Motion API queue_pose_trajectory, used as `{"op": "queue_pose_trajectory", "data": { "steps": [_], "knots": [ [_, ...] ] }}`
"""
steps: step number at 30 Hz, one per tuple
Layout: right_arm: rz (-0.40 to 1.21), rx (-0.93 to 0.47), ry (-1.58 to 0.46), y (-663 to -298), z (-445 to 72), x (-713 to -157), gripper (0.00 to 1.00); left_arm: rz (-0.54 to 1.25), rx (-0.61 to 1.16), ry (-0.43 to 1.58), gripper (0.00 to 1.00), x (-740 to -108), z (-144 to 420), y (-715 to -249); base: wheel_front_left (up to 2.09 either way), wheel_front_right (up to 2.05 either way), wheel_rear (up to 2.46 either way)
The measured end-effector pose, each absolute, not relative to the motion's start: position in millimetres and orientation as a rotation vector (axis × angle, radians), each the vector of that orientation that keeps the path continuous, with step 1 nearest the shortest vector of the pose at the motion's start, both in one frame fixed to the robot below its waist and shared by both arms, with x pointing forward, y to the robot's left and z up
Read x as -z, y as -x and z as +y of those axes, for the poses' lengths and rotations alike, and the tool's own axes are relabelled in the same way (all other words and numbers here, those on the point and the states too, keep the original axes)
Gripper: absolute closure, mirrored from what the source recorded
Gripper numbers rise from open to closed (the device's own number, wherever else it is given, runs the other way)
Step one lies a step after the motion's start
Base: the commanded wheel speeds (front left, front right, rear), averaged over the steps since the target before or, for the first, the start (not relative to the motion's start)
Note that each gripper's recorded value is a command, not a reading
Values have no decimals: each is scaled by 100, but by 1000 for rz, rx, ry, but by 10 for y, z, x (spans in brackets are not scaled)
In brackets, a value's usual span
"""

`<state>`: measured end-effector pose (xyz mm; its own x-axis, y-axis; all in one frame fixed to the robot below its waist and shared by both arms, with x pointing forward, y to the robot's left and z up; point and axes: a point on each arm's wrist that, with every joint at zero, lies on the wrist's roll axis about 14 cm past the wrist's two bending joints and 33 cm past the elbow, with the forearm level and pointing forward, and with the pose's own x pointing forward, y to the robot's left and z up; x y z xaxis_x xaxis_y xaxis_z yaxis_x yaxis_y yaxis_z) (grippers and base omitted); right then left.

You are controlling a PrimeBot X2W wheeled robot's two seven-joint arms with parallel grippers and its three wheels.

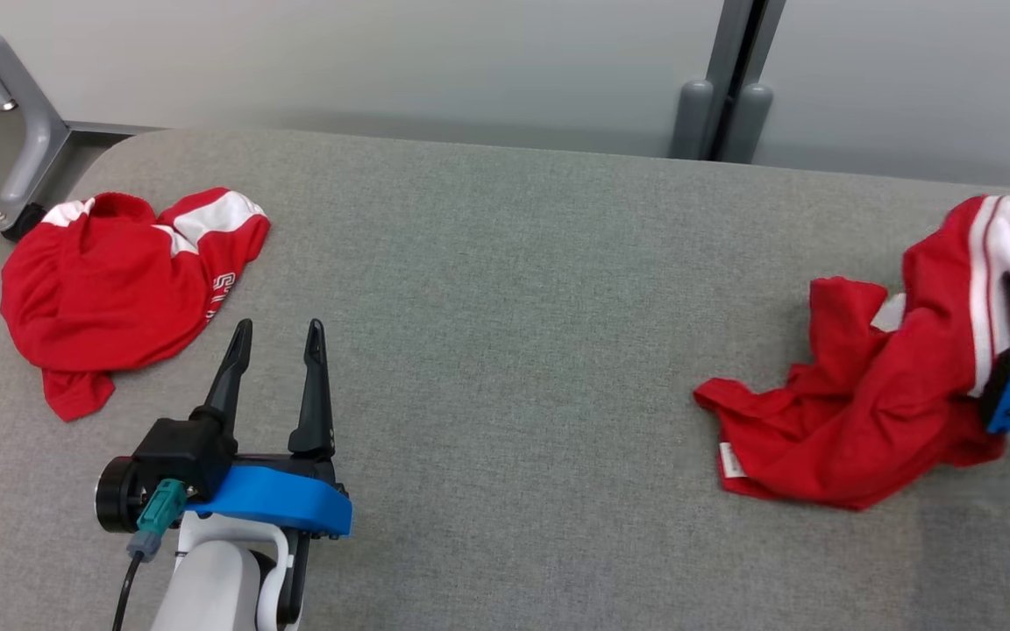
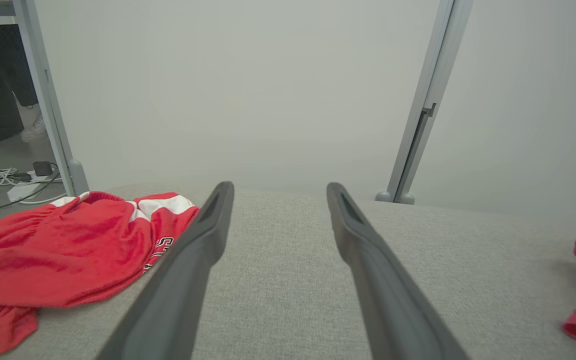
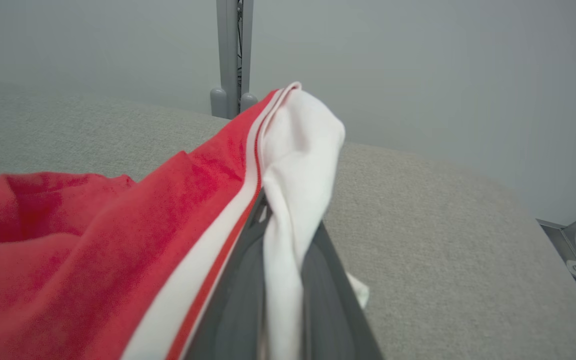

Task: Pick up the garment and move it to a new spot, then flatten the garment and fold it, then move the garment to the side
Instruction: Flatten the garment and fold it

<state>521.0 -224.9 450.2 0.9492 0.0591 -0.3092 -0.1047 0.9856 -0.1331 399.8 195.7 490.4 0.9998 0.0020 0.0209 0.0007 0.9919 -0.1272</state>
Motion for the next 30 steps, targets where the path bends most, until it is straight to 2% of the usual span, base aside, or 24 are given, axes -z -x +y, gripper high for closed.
{"op": "queue_pose_trajectory", "data": {
  "steps": [5,9,16,21,25,30],
  "knots": [
    [163,-12,180,-5273,-2598,-5013,100,-35,17,133,0,-4951,1897,-3992,0,0,0],
    [76,-56,186,-5298,-2385,-5280,100,-53,18,133,0,-5015,1897,-3968,0,0,0],
    [-26,-255,180,-5270,-1452,-5567,100,-73,2,132,0,-5077,1949,-3874,0,0,0],
    [-34,-437,157,-5117,-655,-5516,100,-64,-26,132,0,-5040,2034,-3793,0,0,0],
    [11,-625,124,-4801,102,-5266,100,-57,-55,132,0,-5013,2125,-3749,0,0,0],
    [105,-786,117,-4374,593,-4847,100,-45,-75,136,0,-4970,2178,-3715,0,0,0]
  ]
}}
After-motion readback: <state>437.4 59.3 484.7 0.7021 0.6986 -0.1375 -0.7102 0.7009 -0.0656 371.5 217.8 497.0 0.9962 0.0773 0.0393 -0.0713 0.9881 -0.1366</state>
